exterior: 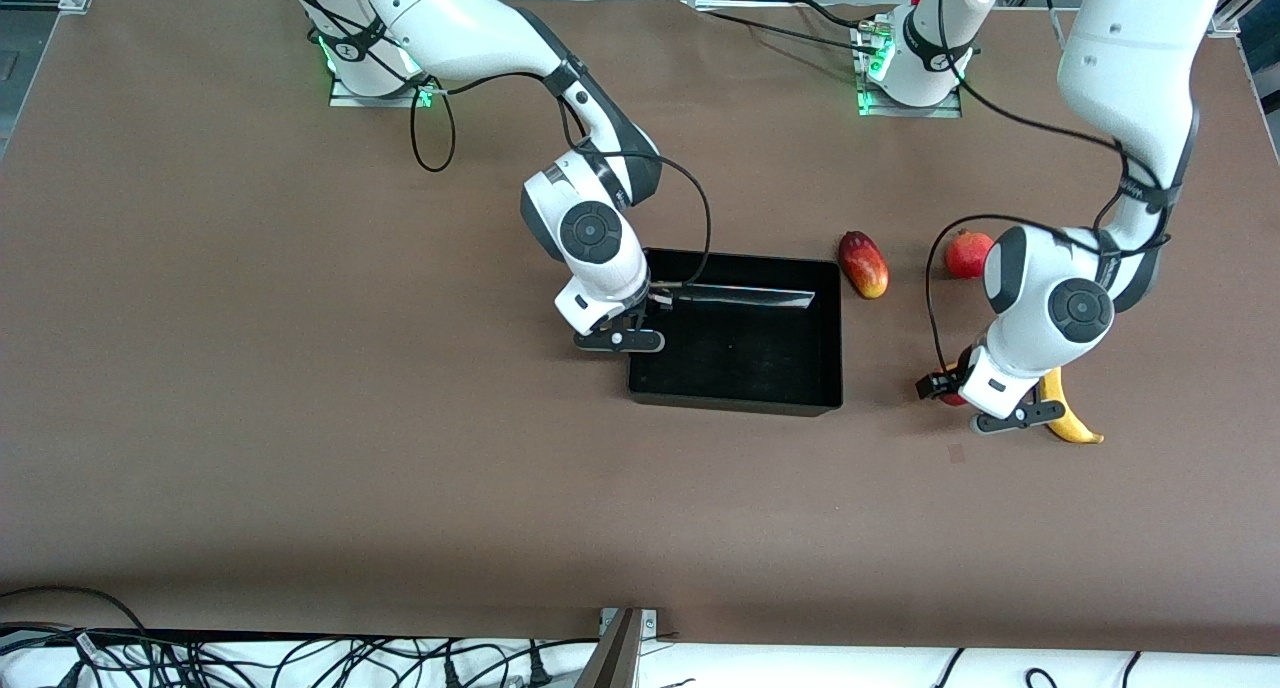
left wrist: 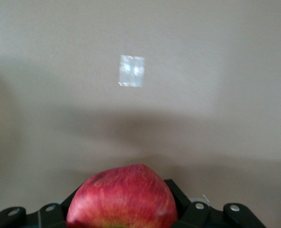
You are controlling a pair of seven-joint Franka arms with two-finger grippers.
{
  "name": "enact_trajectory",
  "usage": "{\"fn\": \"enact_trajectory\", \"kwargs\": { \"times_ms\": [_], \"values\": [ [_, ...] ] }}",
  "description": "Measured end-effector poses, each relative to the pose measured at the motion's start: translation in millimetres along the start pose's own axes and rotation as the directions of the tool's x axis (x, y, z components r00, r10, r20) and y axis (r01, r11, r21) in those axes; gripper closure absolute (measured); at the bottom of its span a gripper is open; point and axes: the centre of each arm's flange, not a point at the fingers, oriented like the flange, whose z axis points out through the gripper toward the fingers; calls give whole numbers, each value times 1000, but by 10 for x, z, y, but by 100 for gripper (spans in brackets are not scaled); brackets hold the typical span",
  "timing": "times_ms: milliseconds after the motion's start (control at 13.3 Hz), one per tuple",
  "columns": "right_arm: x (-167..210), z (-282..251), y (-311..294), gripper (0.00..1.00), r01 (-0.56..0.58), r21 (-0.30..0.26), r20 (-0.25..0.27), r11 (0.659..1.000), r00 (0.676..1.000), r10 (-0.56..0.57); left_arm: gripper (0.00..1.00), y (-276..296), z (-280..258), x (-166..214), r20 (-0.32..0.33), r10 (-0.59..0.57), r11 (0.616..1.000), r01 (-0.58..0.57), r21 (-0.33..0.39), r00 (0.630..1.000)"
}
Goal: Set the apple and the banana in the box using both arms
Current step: 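Slide the black box toward the fruit with the right gripper, then retract the right gripper while the left gripper carries the apple over the box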
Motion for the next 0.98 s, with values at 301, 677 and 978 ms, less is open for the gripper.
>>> {"fn": "enact_trajectory", "kwargs": {
  "times_ms": [301,677,978],
  "values": [
    [25,-28,-10,81,-1,8,-13,1000,1000,2,34,662,-1118,-468,58,42,999,-43,18,997],
    [550,-816,430,30,-73,21,-32,997,997,73,34,1340,-1102,-840,76,80,997,-81,8,994],
    [1118,-2093,1639,0,-127,32,-7,991,992,127,34,1889,-965,-1137,72,57,998,-55,-29,996]
  ]
}}
